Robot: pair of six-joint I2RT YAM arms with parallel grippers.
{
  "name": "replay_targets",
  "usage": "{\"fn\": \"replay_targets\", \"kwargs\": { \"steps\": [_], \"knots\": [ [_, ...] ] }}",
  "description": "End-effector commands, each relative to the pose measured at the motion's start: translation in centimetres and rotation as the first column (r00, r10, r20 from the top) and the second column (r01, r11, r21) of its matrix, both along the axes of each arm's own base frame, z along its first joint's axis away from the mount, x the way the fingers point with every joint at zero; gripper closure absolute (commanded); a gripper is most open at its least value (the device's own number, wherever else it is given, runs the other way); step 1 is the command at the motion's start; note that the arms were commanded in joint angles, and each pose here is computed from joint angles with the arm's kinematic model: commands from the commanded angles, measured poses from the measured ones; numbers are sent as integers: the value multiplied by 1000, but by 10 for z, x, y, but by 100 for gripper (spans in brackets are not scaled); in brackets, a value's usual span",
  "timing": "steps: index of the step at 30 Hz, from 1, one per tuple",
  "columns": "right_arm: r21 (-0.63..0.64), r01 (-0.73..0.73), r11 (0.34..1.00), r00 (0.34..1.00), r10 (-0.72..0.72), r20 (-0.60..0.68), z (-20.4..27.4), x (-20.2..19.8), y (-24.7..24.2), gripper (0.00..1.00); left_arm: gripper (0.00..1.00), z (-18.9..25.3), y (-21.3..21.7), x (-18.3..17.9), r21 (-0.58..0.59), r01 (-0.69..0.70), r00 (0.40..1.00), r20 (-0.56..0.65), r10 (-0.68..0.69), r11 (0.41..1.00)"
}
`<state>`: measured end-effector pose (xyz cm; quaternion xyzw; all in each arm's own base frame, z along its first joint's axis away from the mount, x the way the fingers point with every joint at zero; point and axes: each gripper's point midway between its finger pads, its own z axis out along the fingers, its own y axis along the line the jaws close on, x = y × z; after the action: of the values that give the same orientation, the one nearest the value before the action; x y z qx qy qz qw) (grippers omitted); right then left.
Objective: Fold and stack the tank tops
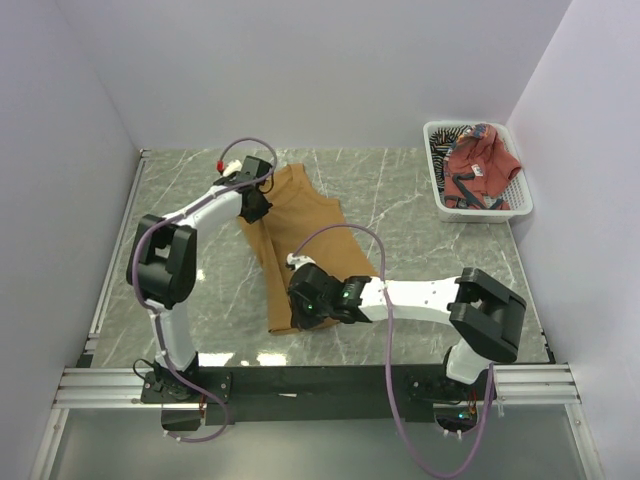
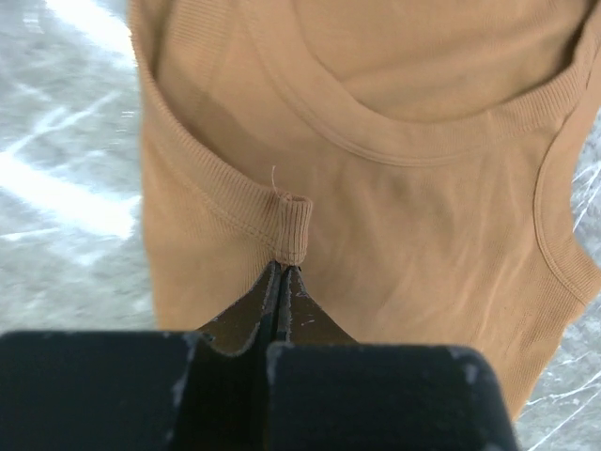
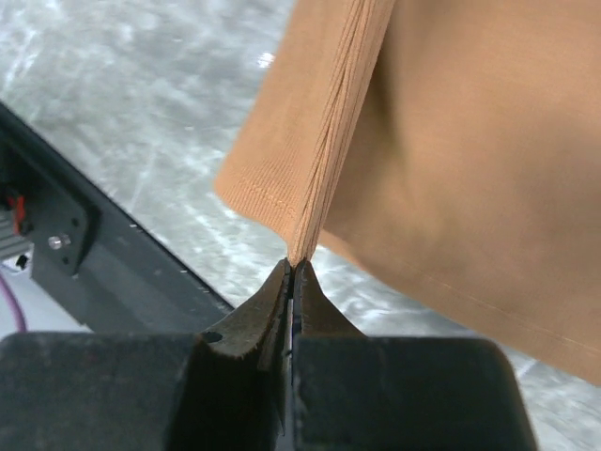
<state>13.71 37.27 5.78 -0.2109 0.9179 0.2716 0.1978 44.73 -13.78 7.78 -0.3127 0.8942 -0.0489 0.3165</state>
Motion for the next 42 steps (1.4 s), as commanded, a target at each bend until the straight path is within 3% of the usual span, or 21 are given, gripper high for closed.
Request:
{"fn": "replay_targets", "kwargs": {
  "steps": [1,33,42],
  "knots": [
    [48,41,998,999,-42,20,12,6,-6,100,99,9,-13,15,26,36,999,24,-36,999],
    [-74,169,983,985,-166,39,-37,20,-66,100,98,-31,-46,18,35,153,988,-42,-152,988],
    [-110,187,976,982,-182,54,-43,21,-76,100,85,-44,-52,13,47,191,979,-73,-188,980]
  ]
}}
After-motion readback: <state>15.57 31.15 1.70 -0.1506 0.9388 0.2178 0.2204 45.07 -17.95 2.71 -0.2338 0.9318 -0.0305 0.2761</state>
